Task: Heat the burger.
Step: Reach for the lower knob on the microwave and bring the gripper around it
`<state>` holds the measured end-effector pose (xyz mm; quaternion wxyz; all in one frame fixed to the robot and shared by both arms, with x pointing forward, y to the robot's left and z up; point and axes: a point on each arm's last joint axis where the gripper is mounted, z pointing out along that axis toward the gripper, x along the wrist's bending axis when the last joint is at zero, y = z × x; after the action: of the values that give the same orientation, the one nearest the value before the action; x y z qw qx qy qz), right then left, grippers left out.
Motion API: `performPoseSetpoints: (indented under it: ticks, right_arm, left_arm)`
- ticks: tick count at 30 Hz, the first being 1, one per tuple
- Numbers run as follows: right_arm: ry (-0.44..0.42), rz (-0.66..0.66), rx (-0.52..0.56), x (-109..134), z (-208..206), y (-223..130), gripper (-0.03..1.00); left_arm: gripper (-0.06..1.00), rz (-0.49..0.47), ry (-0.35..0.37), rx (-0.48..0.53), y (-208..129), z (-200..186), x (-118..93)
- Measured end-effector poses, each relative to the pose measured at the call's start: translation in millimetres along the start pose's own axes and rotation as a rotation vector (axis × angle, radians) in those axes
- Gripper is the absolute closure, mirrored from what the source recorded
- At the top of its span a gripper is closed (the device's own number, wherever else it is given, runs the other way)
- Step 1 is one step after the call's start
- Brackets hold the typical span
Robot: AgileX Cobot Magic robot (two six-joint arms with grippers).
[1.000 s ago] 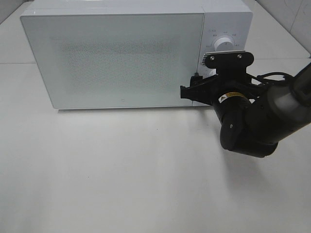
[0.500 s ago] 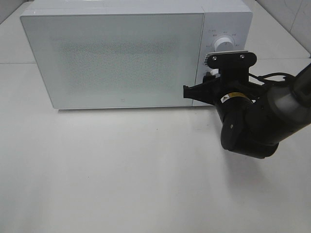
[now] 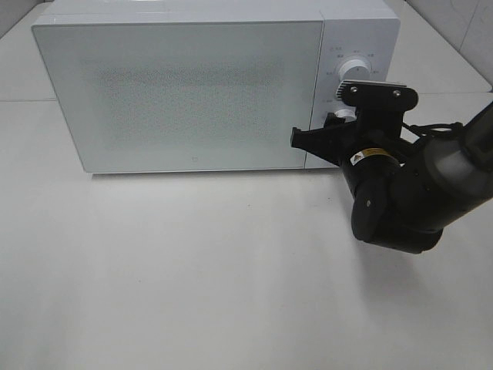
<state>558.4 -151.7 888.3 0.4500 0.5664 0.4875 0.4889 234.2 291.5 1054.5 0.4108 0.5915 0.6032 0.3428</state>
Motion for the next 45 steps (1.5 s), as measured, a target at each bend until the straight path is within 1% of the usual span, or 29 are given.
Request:
performPoseSetpoints:
  ticks: [1, 2, 3, 4, 5, 6, 8, 9, 10, 11, 12, 13, 14, 15, 16, 17, 19, 25, 45]
  right_arm:
    - [0.001, 0.122, 0.000, -0.1, -0.2, -0.1, 0.54]
    - [0.001, 0.178, 0.000, -0.1, -0.2, -0.1, 0.54]
    - [0.001, 0.178, 0.000, -0.1, -0.2, -0.1, 0.54]
    - [0.001, 0.338, -0.001, -0.5, -0.7, -0.4, 0.54]
    - [0.002, 0.408, -0.003, -0.8, -1.0, -0.4, 0.54]
    - [0.002, 0.408, -0.003, -0.8, -1.0, -0.4, 0.54]
    - [0.002, 0.798, -0.003, -0.9, -1.2, -0.4, 0.54]
    - [0.002, 0.798, -0.003, -0.9, -1.2, -0.4, 0.54]
    - [0.002, 0.877, -0.003, -0.9, -1.2, -0.4, 0.54]
    - [0.000, 1.062, -0.004, -1.2, -1.2, -0.5, 0.54]
    - [0.000, 1.062, -0.004, -1.2, -1.2, -0.5, 0.54]
    - [-0.001, 1.129, -0.005, -1.3, -1.2, -0.5, 0.54]
    - [-0.004, 1.275, -0.007, -1.6, -1.2, -0.5, 0.54]
    - [-0.004, 1.275, -0.007, -1.6, -1.2, -0.5, 0.54]
    - [-0.006, 1.419, -0.009, -1.9, -1.2, -0.5, 0.54]
    - [-0.006, 1.419, -0.009, -1.9, -1.2, -0.5, 0.54]
    - [-0.006, 1.528, -0.010, -2.0, -1.2, -0.5, 0.54]
    - [-0.007, 1.561, -0.011, -2.0, -1.2, -0.5, 0.54]
    - [-0.007, 1.554, -0.011, -2.0, -1.2, -0.5, 0.54]
  left_arm:
    - [-0.04, 0.000, 0.000, 0.000, 0.0, 0.0, 0.0]
    - [-0.04, 0.000, 0.000, 0.000, 0.0, 0.0, 0.0]
    - [-0.04, 0.000, 0.000, 0.000, 0.0, 0.0, 0.0]
    - [-0.04, 0.000, 0.000, 0.000, 0.0, 0.0, 0.0]
    - [-0.04, 0.000, 0.000, 0.000, 0.0, 0.0, 0.0]
    - [-0.04, 0.000, 0.000, 0.000, 0.0, 0.0, 0.0]
    - [-0.04, 0.000, 0.000, 0.000, 0.0, 0.0, 0.0]
    - [-0.04, 0.000, 0.000, 0.000, 0.0, 0.0, 0.0]
    - [-0.04, 0.000, 0.000, 0.000, 0.0, 0.0, 0.0]
    - [-0.04, 0.000, 0.000, 0.000, 0.0, 0.0, 0.0]
    - [-0.04, 0.000, 0.000, 0.000, 0.0, 0.0, 0.0]
    - [-0.04, 0.000, 0.000, 0.000, 0.0, 0.0, 0.0]
    - [-0.04, 0.000, 0.000, 0.000, 0.0, 0.0, 0.0]
    - [-0.04, 0.000, 0.000, 0.000, 0.0, 0.0, 0.0]
    - [-0.04, 0.000, 0.000, 0.000, 0.0, 0.0, 0.0]
    - [-0.04, 0.000, 0.000, 0.000, 0.0, 0.0, 0.0]
    - [-0.04, 0.000, 0.000, 0.000, 0.0, 0.0, 0.0]
    - [-0.04, 0.000, 0.000, 0.000, 0.0, 0.0, 0.0]
    - [-0.04, 0.000, 0.000, 0.000, 0.0, 0.0, 0.0]
